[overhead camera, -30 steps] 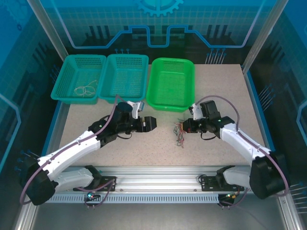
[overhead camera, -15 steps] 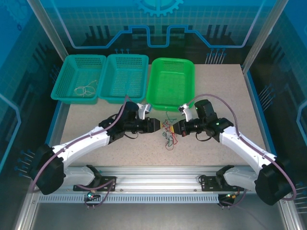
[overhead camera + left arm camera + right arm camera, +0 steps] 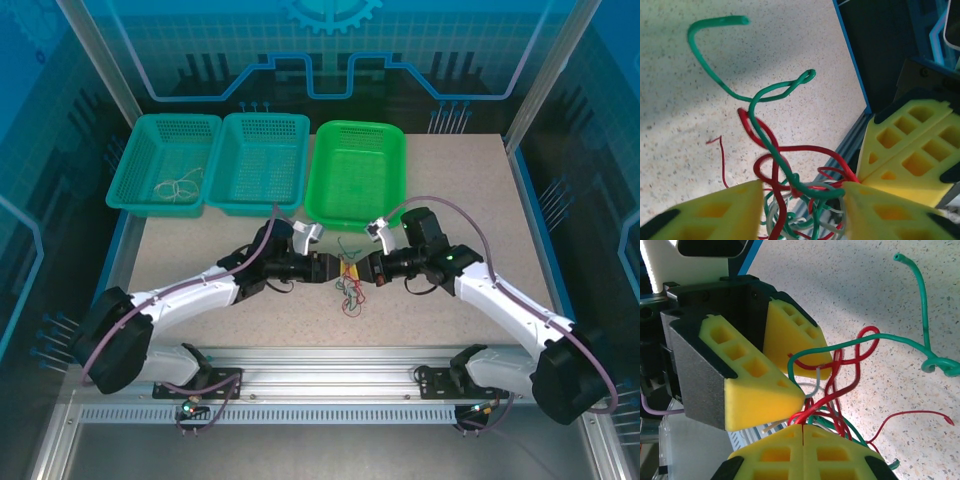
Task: Untangle the cables
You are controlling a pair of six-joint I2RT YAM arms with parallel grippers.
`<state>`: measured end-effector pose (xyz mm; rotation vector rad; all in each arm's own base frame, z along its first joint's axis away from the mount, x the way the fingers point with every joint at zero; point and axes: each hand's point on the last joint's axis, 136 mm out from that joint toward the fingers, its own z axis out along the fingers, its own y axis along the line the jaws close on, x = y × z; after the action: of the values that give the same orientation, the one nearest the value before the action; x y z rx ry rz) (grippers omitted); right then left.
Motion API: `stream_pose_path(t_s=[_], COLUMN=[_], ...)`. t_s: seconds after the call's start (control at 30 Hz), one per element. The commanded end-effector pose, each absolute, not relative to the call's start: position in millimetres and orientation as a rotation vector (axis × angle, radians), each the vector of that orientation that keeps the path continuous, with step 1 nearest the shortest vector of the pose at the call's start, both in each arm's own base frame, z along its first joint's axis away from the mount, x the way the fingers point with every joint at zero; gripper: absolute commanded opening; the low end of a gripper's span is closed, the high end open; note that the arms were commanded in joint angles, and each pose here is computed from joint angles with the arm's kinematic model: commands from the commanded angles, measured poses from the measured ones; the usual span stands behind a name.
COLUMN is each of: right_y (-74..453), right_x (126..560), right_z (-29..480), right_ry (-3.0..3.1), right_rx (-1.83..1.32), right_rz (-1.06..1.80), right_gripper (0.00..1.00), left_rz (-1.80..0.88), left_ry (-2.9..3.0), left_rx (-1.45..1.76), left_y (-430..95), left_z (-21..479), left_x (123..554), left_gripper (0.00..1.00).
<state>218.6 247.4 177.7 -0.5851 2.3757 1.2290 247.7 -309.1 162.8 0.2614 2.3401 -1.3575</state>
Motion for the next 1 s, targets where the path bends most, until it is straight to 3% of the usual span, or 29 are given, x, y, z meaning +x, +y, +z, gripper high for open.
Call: stream_pose_path(t_s=[0.0,0.1,0.23,0.37,0.6,0.73,0.8,0.87,0.9,0.97], right_y=[258,253,225,184,109,110,144,173,190,215], right_x=[220,225,245,261,267,263,258,248,242,233], right_z=[196,191,168,144,118,123,141,156,163,172], right_ry=[2.318,2.34,2.458,2.548,2.605,2.591,2.546,2.514,2.491,2.46], right_rx=[-0.623,-0.59,-0.408,-0.135,0.285,0.233,0.045,-0.135,-0.244,-0.378], right_rz=[1.27,1.217,0.972,0.829,0.634,0.655,0.836,0.909,0.943,0.953], right_gripper=[0.0,0.0,0.0,0.0,0.0,0.0,0.17,0.47,0.58,0.66], left_rz=[-1.371,-1.347,-1.288,-1.183,-1.13,-1.159,-1.199,-1.229,-1.249,-1.289], left_ry=[2.287,2.288,2.298,2.34,2.36,2.36,2.354,2.352,2.348,2.335], left_rx=[0.315,0.295,0.256,0.198,0.089,0.108,0.13,0.135,0.143,0.163], left_y=[-314,-311,-300,-282,-257,-261,-268,-273,-276,-283], left_z=[167,167,164,153,143,144,145,145,146,149], left_x=[248,249,249,248,251,250,250,252,252,252], left_gripper=[0.29,0.16,0.12,0.0,0.0,0.0,0.0,0.0,0.0,0.0])
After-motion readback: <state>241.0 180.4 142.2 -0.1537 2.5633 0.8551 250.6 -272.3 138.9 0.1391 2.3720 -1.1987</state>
